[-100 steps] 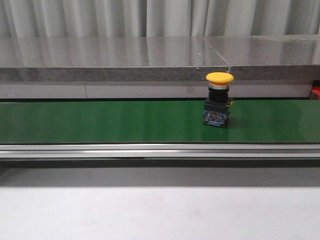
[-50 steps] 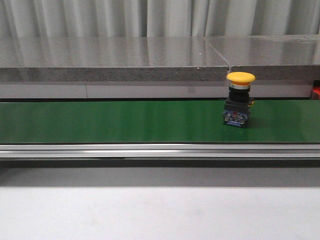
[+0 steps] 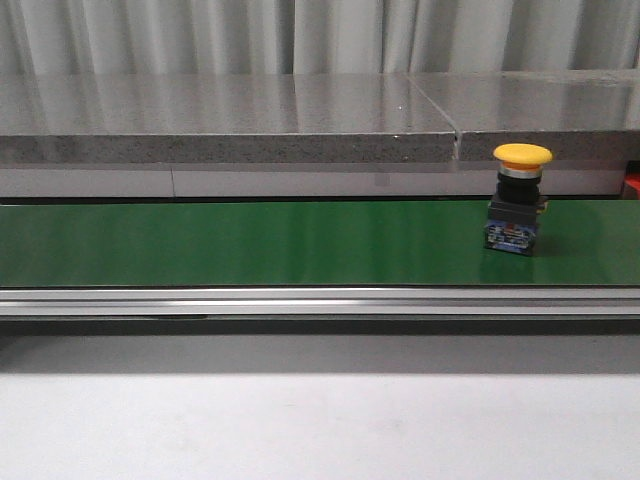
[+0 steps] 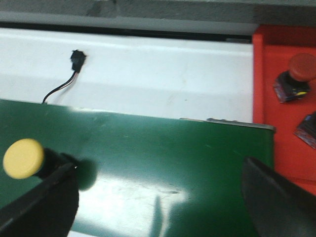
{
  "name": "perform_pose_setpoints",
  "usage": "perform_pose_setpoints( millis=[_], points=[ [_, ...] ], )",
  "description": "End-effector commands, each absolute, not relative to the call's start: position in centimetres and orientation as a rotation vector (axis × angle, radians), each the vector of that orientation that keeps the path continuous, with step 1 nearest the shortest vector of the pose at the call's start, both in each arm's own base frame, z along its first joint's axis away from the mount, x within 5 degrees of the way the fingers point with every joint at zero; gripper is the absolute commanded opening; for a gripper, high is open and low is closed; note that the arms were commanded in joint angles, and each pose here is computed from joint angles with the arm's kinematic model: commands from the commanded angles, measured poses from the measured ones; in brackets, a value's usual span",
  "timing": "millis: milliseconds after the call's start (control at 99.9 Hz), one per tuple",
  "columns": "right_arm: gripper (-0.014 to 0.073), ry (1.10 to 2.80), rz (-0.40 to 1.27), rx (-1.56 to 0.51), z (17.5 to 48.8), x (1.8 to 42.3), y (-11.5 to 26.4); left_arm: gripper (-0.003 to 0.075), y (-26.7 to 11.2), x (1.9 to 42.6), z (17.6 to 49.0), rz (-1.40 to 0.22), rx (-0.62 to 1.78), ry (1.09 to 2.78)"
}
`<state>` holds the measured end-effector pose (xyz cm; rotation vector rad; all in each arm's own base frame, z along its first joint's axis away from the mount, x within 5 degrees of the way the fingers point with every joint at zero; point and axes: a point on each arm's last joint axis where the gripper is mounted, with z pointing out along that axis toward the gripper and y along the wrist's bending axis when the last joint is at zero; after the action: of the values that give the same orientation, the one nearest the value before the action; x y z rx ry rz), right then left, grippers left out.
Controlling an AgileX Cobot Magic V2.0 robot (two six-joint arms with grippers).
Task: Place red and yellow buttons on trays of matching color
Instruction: 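Move the right gripper to the yellow button on the belt and grasp it, then lower the yellow button into the yellow tray and open the right gripper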
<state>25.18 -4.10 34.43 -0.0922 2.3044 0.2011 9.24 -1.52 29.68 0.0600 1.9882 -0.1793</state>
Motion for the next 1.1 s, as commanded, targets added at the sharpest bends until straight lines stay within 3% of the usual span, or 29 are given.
perform_pose_setpoints(
  millis=[0, 300, 941, 1011, 1091],
  points=[
    [0.0656, 2.240, 0.197, -0.201, 35.7, 24.8, -2.7, -0.0019, -1.6, 9.5, 31.1, -0.200, 0.053, 1.892],
    [0.0656, 2.330, 0.292, -0.507, 33.1, 26.2, 0.5, -0.0019, -1.6, 9.5, 31.1, -0.200, 0.053, 1.892],
    [0.0652, 2.453, 0.316, -0.476, 26.9, 31.2, 0.9, -0.0019, -1.6, 9.5, 31.1, -0.200, 0.053, 1.892],
    [0.0609, 2.457, 0.313, -0.468, 26.6, 31.5, 0.9, -0.0019, -1.6, 9.5, 31.1, -0.200, 0.053, 1.892],
    [0.0490, 2.461, 0.311, -0.463, 26.3, 31.7, 0.8, -0.0019, -1.6, 9.5, 31.1, -0.200, 0.053, 1.892]
  ],
)
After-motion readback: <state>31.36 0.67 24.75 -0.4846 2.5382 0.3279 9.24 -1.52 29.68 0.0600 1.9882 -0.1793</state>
